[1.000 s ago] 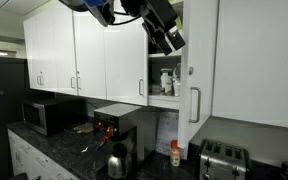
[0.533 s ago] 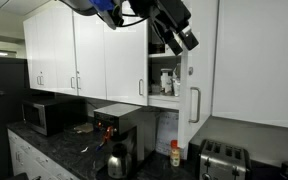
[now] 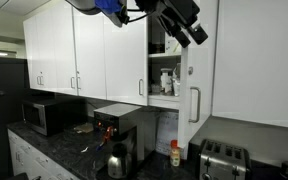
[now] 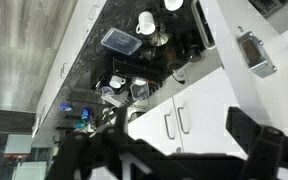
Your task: Close the top right cabinet door
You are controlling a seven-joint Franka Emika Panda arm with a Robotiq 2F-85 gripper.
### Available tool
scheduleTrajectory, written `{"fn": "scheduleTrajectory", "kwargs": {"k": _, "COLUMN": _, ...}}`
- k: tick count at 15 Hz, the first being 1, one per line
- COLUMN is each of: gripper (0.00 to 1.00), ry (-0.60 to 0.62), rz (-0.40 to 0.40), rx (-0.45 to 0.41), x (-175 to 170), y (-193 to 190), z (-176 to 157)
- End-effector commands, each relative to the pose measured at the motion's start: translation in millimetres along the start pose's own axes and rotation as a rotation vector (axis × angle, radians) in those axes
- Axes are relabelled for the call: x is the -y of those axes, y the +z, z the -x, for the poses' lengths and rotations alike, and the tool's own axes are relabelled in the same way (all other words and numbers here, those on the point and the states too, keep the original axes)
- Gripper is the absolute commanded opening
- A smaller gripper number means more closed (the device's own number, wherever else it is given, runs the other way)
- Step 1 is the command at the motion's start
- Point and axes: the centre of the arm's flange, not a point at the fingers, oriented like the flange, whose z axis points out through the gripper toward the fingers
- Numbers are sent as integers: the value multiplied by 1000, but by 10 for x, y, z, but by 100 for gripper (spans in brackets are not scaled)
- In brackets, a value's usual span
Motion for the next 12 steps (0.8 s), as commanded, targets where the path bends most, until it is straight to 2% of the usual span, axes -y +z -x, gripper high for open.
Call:
{"fn": "scheduleTrajectory", "kwargs": {"k": 1, "gripper": 100, "ry": 14, "rz": -20, "rx": -40, "x": -69, "y": 118, "z": -3}}
{"fn": "scheduleTrajectory", "kwargs": {"k": 12, "gripper": 100, "ry": 71, "rz": -111, "rx": -91, "x": 8, "y": 179, "z": 105}}
